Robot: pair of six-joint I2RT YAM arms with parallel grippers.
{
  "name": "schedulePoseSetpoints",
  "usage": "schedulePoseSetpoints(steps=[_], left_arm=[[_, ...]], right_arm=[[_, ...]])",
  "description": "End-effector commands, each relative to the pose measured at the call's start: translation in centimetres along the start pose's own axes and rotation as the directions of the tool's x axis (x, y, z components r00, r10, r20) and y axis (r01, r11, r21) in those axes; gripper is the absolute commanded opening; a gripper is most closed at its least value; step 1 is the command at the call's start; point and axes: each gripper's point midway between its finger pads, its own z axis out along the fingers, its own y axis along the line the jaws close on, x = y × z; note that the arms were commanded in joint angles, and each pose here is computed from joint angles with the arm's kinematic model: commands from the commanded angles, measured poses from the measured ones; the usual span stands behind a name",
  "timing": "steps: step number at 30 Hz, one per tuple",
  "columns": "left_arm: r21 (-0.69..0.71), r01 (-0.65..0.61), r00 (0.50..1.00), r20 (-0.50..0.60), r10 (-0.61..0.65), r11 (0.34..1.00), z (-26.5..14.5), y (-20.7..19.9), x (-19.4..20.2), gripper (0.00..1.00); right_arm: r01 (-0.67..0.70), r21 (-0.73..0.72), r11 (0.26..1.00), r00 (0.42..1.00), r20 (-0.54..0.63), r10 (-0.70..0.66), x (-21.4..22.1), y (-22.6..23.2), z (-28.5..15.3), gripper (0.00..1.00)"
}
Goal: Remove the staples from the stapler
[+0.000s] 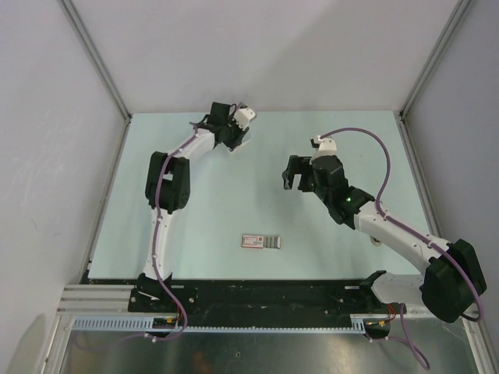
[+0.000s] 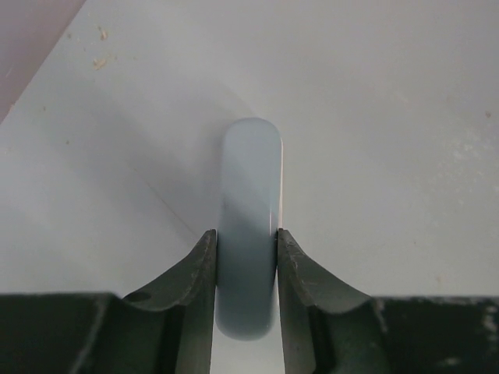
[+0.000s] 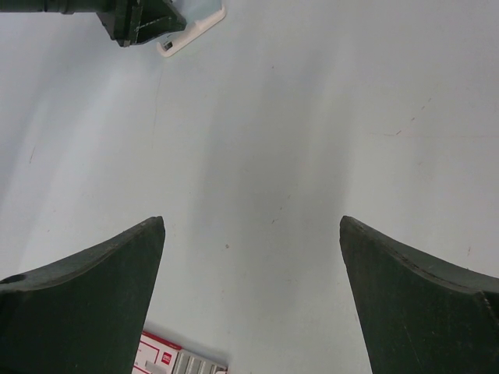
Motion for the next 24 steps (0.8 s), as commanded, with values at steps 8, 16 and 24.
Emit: schedulePoseSetpoints(steps=[8,16,24], left_arm=[[-0.061,0.105,0.976,-0.184,-0.115,0.993,-9.5,-1.7,6.0,0.00],[-0.059,0.302,0.922,-0.236,-0.308,0.951,-16.7,-7.8,10.8,0.00],[-0.226,0.441,0.832,-0.262,-0.490,0.869,-20.8,-10.4,15.8,0.00]], right_arm=[[-0.032,-0.028,0.999,0.999,0.020,0.032,0.0,0.6,0.5,0.98],[-0.031,-0.046,0.998,0.999,-0.024,0.030,2.2,0.9,1.0,0.98],[0.017,-0.062,0.998,0.996,-0.087,-0.022,5.6,2.6,1.7,0.98]])
